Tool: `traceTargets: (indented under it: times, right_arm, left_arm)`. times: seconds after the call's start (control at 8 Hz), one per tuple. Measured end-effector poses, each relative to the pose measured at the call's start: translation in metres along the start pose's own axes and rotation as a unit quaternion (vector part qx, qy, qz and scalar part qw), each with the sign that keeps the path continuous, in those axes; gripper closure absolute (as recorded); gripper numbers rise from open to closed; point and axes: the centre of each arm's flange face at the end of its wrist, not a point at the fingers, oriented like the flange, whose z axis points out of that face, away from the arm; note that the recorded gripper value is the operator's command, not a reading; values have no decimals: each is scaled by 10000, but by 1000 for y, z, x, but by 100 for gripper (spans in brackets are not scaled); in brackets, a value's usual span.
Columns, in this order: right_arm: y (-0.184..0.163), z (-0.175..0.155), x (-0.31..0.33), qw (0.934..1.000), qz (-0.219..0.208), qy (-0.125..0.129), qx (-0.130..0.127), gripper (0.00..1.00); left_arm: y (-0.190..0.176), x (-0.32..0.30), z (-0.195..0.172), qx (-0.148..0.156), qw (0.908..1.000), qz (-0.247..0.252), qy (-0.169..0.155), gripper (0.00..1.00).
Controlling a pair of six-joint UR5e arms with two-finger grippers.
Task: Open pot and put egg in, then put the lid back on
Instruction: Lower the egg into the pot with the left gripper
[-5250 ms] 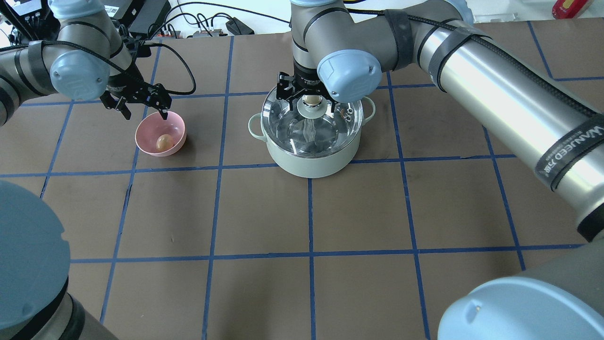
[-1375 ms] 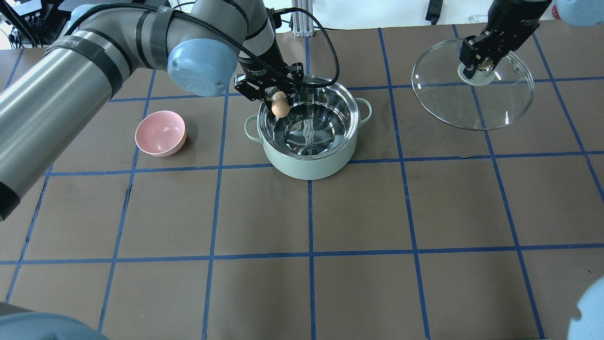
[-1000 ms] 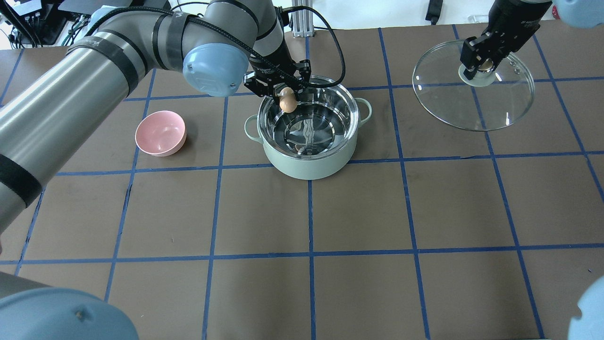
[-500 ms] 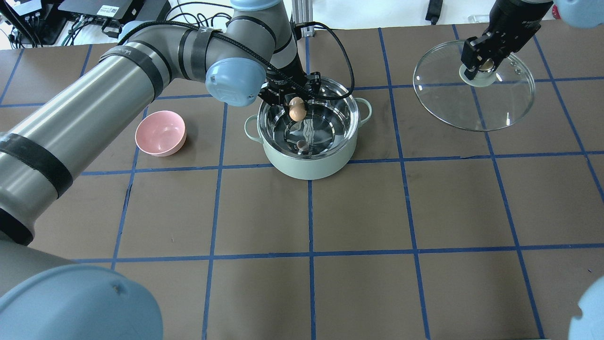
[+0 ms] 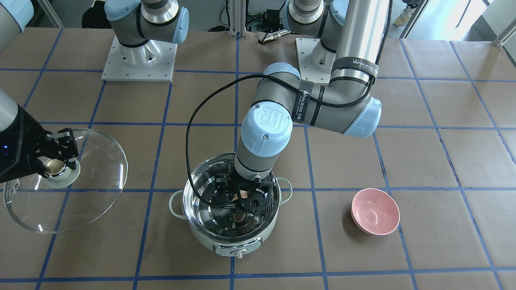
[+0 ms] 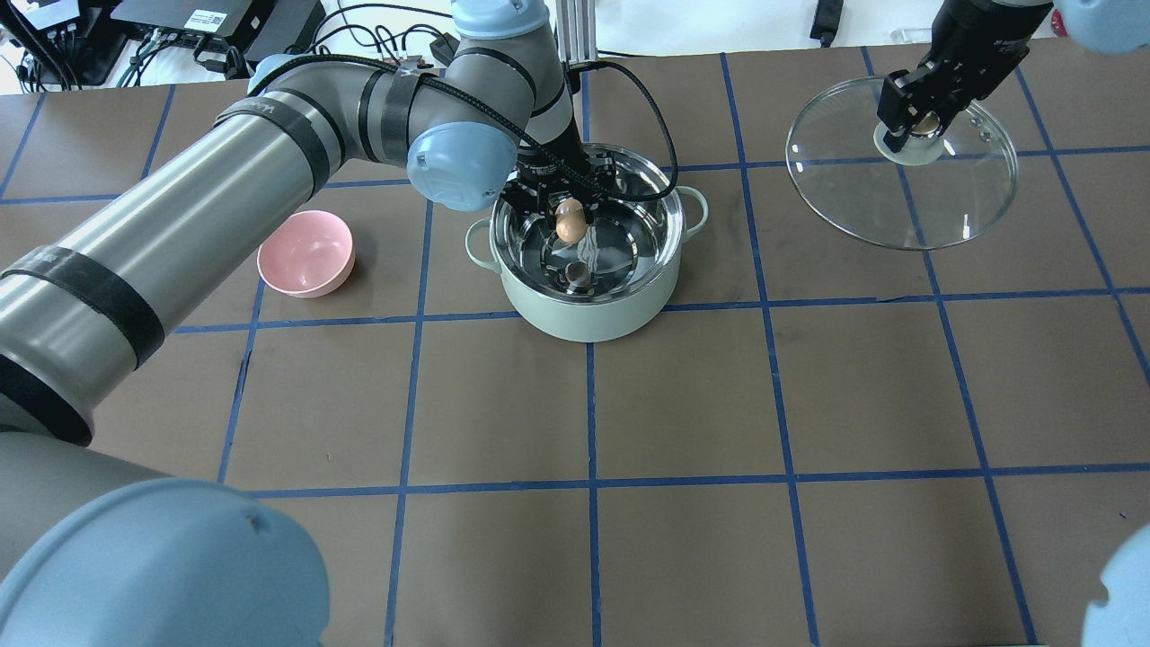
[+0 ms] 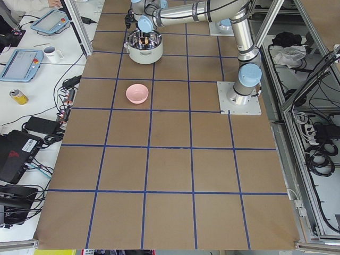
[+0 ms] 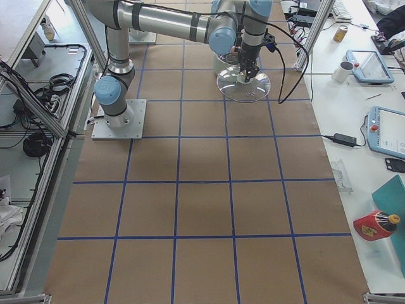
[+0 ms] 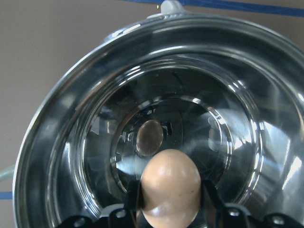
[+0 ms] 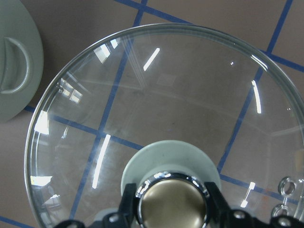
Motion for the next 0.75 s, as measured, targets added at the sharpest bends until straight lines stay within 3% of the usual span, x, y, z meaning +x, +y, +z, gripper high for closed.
traceTargets:
  times: [0.5, 0.75]
  right_arm:
    - [1, 2, 0, 10000, -16, 8, -23, 100]
    - [2, 1, 4, 9994, -241, 221, -84, 100]
  left_arm:
    - [-5, 6, 12, -2, 9993, -281, 245, 100]
    - [-7, 7, 22, -31, 9990, -349, 281, 100]
